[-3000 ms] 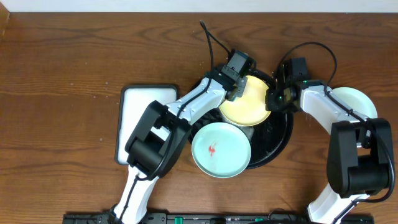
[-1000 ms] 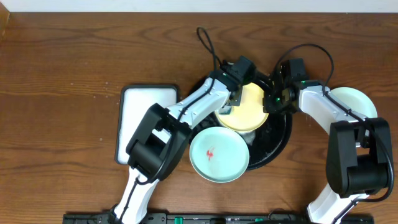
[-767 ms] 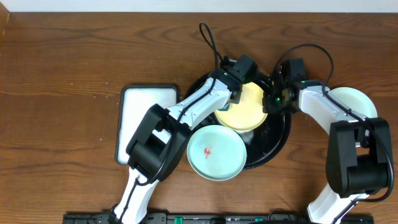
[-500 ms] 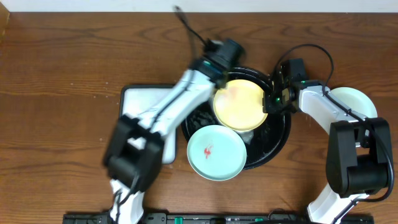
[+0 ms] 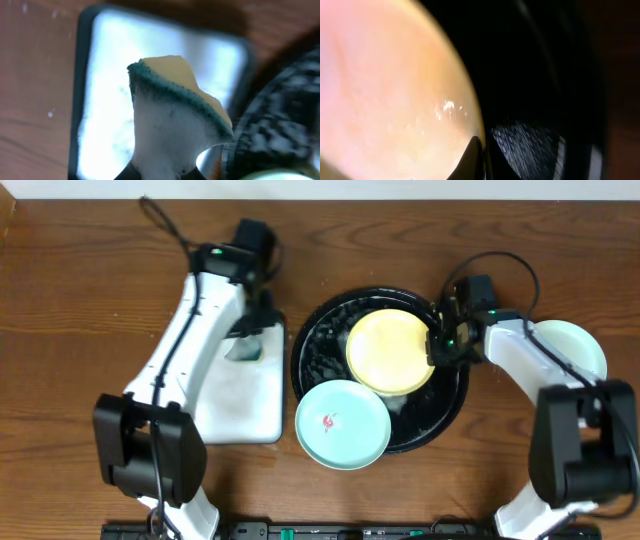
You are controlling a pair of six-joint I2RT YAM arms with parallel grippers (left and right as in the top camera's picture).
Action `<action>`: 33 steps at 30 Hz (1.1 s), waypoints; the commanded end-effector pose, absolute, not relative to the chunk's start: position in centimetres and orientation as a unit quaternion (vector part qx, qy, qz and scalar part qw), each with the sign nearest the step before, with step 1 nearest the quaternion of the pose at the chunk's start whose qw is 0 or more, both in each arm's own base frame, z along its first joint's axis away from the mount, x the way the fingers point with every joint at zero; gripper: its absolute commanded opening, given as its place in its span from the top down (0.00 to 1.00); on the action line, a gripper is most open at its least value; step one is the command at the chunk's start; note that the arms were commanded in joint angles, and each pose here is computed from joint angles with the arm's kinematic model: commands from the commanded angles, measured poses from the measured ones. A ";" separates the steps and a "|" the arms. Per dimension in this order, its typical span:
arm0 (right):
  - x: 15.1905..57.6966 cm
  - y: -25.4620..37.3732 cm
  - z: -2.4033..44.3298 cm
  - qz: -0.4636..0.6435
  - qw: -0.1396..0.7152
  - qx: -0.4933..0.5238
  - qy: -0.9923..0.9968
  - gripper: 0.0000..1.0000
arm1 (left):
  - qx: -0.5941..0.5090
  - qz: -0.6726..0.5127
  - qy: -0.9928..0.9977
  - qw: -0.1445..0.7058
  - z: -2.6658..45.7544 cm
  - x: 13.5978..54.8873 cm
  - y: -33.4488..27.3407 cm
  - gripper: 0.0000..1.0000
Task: Clean dirty plates on tray and stack at the side
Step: 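Return the sponge with the left gripper to the white foam tray, then tilt the yellow plate up with the right gripper and lift it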
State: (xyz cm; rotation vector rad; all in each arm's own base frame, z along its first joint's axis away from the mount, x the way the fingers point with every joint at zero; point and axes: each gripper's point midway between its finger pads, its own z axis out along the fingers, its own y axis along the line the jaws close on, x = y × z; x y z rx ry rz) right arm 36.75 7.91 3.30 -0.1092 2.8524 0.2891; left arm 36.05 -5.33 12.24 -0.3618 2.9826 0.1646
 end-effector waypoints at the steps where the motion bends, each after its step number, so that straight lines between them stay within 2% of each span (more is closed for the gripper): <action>1: 37.3 8.5 8.2 0.080 0.207 -0.073 0.972 0.99 | -0.133 0.048 0.990 0.024 10.2 34.4 -4.4 0.83; 7: 37.1 8.4 12.7 -0.017 0.274 -0.106 0.956 0.99 | -0.149 0.054 0.987 0.007 9.4 33.6 -3.0 0.58; 10: 37.2 8.1 14.1 -0.079 0.299 -0.112 0.944 0.99 | -0.149 0.054 0.987 0.007 9.4 33.7 -3.0 0.24; 11: 37.1 8.0 14.5 -0.096 0.305 -0.113 0.941 0.99 | -0.149 0.054 0.987 0.008 9.4 33.7 -3.0 0.20; 26: 36.6 8.5 21.4 -0.337 0.379 -0.191 0.841 0.99 | -0.149 0.054 0.987 0.008 9.4 33.7 -3.0 0.17; 33: 35.2 11.4 23.7 -0.345 0.410 -0.238 0.810 0.99 | -0.149 0.054 0.987 0.008 9.4 33.7 -3.0 0.16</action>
